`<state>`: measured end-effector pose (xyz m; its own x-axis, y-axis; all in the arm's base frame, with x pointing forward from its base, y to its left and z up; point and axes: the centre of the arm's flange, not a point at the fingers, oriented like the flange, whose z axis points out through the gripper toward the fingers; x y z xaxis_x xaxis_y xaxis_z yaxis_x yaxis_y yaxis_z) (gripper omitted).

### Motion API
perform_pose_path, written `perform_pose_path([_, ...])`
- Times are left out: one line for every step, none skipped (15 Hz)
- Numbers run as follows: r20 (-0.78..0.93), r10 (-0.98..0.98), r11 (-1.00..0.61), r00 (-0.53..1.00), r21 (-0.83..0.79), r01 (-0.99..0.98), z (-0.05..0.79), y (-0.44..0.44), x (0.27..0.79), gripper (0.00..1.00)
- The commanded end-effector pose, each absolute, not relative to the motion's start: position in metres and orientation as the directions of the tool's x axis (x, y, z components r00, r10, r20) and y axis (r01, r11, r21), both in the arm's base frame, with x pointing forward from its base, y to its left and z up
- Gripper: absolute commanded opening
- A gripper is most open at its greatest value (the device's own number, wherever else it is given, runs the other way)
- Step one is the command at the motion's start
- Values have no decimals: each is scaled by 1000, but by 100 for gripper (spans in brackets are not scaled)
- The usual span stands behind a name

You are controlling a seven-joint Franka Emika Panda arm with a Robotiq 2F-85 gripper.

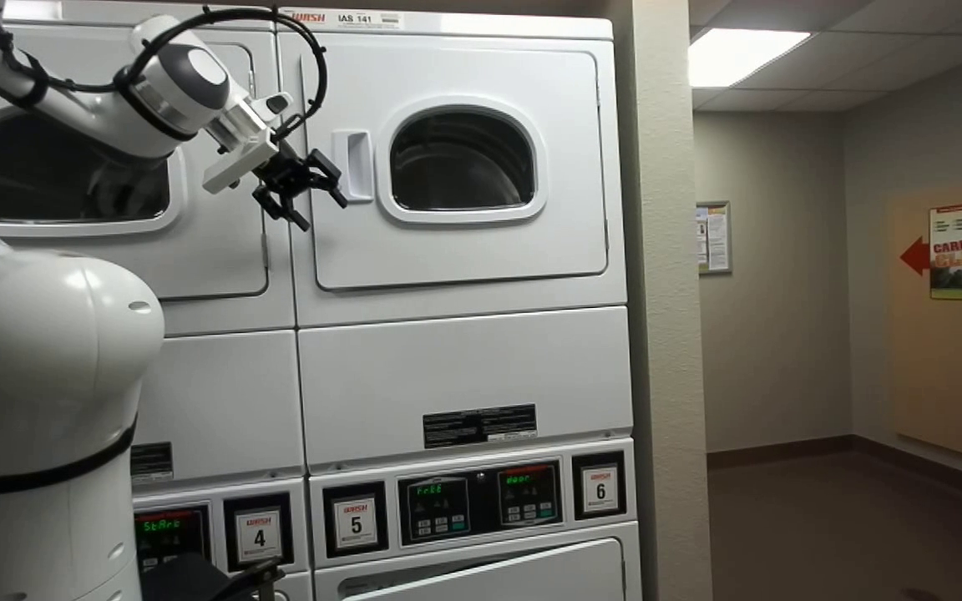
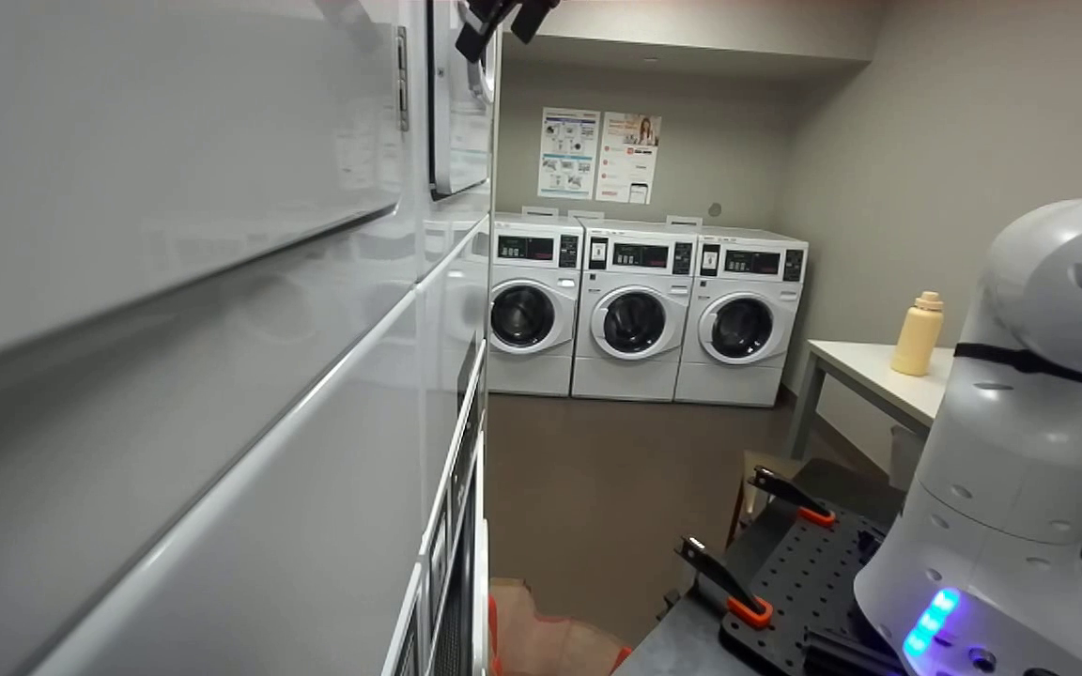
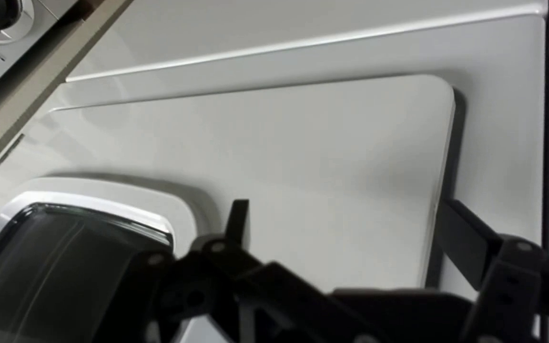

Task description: Open the door of the washing machine on the top right

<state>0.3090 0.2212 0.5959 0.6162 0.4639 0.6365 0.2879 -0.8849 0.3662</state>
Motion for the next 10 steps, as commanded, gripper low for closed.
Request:
perform_pose_path([676,467,-884,570,362,296,614,240,309,100])
perform_pose_path([682,468,-884,561,361,298,614,241,309,100])
perform_pose_path([689,471,-882,551,368,294,617,243,307,100])
perform_pose_path([694,476,-880,541,378,289,617,244,306,100])
perform_pose_path([699,479,-878,532,383,287,618,245,305,100])
perform_pose_path([701,484,-875,524,392,283,620,246,303,100])
perform_pose_path([705,486,-874,517,399,278,618,246,302,100])
perform_pose_path([706,490,-871,511,409,271,617,246,300,100])
perform_pose_path([706,495,-868,506,420,264,616,246,299,100])
perform_pose_path([705,501,-865,503,432,256,615,245,299,100])
